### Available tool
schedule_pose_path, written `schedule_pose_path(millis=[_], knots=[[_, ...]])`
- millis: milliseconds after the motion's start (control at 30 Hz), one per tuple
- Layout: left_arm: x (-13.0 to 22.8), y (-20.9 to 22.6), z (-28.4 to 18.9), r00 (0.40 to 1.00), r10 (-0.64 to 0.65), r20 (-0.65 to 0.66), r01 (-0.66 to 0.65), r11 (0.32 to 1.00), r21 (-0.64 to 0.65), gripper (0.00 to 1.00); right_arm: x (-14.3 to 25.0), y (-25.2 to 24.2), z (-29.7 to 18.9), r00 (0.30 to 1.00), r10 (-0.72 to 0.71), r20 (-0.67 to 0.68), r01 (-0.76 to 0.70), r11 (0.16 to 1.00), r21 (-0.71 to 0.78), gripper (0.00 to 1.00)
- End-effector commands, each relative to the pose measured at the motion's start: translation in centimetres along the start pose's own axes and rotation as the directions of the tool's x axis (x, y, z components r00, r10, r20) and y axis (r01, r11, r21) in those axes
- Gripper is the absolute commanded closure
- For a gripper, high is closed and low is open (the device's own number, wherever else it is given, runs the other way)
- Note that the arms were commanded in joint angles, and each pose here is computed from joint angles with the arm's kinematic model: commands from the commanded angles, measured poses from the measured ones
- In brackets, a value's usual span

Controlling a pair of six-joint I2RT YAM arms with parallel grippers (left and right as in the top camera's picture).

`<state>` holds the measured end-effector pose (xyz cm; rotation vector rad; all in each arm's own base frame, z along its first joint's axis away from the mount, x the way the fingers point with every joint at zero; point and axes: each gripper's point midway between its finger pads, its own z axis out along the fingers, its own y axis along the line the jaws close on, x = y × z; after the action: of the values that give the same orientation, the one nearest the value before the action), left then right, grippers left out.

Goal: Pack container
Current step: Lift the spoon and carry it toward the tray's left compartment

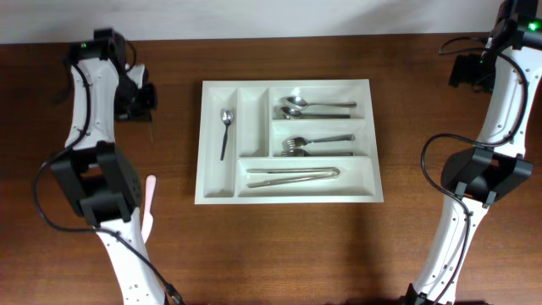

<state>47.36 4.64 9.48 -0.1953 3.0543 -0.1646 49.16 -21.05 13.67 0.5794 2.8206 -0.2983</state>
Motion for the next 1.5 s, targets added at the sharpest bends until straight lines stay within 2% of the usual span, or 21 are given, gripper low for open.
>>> schedule_pose_path(millis=[0, 133, 267, 500, 733, 933, 1033, 1333, 1467], knots=[[-0.3, -3.8, -6.5, 0.987, 0.083, 0.134, -0.087, 0.996, 0.023, 0.98, 0.1, 0.0, 0.3, 1.0, 0.012, -0.006, -0.012, 1.0, 0.002, 0.01], [1.3, -7.3, -8.0, 0.978, 0.165, 0.131, -0.17, 0.985, 0.027, 0.98, 0.1, 0.0, 0.3, 1.0, 0.011, -0.006, -0.011, 1.0, 0.002, 0.01], [3.3, -10.9, -7.6, 0.974, 0.214, 0.078, -0.218, 0.975, 0.038, 0.98, 0.1, 0.0, 0.3, 1.0, 0.011, -0.006, -0.011, 1.0, 0.002, 0.01], [4.7, -14.4, -7.0, 0.982, 0.183, 0.048, -0.185, 0.982, 0.045, 0.97, 0.1, 0.0, 0.3, 1.0, 0.011, -0.006, -0.011, 1.0, 0.002, 0.01], [6.3, -14.3, -4.5, 0.994, 0.104, -0.029, -0.104, 0.995, -0.008, 0.95, 0.1, 0.0, 0.3, 1.0, 0.012, -0.006, -0.011, 1.0, 0.002, 0.01], [7.1, -14.3, -1.0, 0.991, 0.113, -0.078, -0.115, 0.993, -0.018, 0.94, 0.1, 0.0, 0.3, 1.0, 0.011, -0.006, -0.011, 1.0, 0.002, 0.01], [7.1, -14.5, 0.3, 0.99, 0.12, -0.073, -0.121, 0.993, -0.016, 0.9, 0.1, 0.0, 0.3, 1.0, 0.011, -0.006, -0.011, 1.0, 0.002, 0.01], [7.2, -14.4, 2.1, 0.989, 0.126, -0.075, -0.128, 0.992, -0.016, 0.86, 0.1, 0.0, 0.3, 1.0, 0.012, -0.006, -0.012, 1.0, 0.002, 0.01], [6.0, -14.8, 1.9, 0.987, 0.161, -0.029, -0.161, 0.987, -0.005, 0.69, 0.1, 0.0, 0.3, 1.0, 0.012, -0.006, -0.012, 1.0, 0.002, 0.01]])
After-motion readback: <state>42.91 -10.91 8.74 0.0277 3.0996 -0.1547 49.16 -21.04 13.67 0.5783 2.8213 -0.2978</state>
